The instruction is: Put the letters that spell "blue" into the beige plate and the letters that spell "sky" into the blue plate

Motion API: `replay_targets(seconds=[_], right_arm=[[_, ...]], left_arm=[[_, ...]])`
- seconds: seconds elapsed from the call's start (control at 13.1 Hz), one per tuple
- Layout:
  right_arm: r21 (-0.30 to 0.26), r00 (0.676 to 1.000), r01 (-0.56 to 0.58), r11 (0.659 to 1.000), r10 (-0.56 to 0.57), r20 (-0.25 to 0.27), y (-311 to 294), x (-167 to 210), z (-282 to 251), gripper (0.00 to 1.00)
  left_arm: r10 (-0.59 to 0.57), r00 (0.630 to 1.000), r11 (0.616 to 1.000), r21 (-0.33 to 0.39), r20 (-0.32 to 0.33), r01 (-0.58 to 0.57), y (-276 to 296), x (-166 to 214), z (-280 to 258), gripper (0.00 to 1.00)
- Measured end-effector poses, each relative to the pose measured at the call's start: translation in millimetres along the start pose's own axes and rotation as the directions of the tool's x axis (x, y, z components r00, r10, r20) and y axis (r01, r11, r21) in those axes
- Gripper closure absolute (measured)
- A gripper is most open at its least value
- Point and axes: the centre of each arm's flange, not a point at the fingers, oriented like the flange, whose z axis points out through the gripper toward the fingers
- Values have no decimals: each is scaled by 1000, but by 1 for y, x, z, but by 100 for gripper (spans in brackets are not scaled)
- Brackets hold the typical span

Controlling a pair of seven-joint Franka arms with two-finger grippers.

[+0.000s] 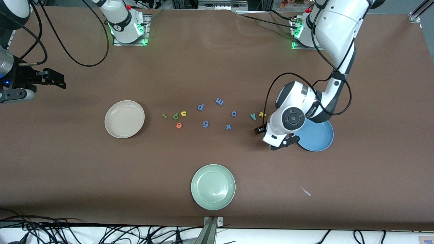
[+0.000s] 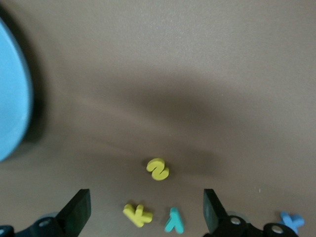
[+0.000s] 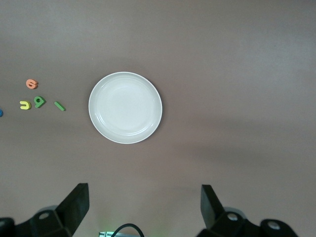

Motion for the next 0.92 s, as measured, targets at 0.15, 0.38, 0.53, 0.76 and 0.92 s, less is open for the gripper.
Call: replay_targets(seconds=[0.15, 0.38, 0.53, 0.76, 0.92], right_arm=[[0, 1000, 2, 1000, -2, 0, -1, 0, 0, 0], [0, 1000, 7, 1000, -7, 1, -4, 1, 0, 0], [1, 1000, 7, 1000, -7, 9, -3, 3, 4, 0], [38, 999, 13, 999, -14, 40, -10, 14, 24, 0], [65, 998, -1, 998, -3, 56, -20, 32, 55, 0]], left_arm=[[-28, 999, 999, -18, -17, 28, 3, -3, 19, 0], [-46, 998, 998, -43, -39, 45, 2, -6, 34, 3], [-50, 997, 997, -59, -53, 47, -1, -8, 43, 10], [-53, 998, 997, -51, -47, 50, -4, -11, 53, 33], [-52, 998, 998, -45, -43, 50, -4, -14, 57, 35]])
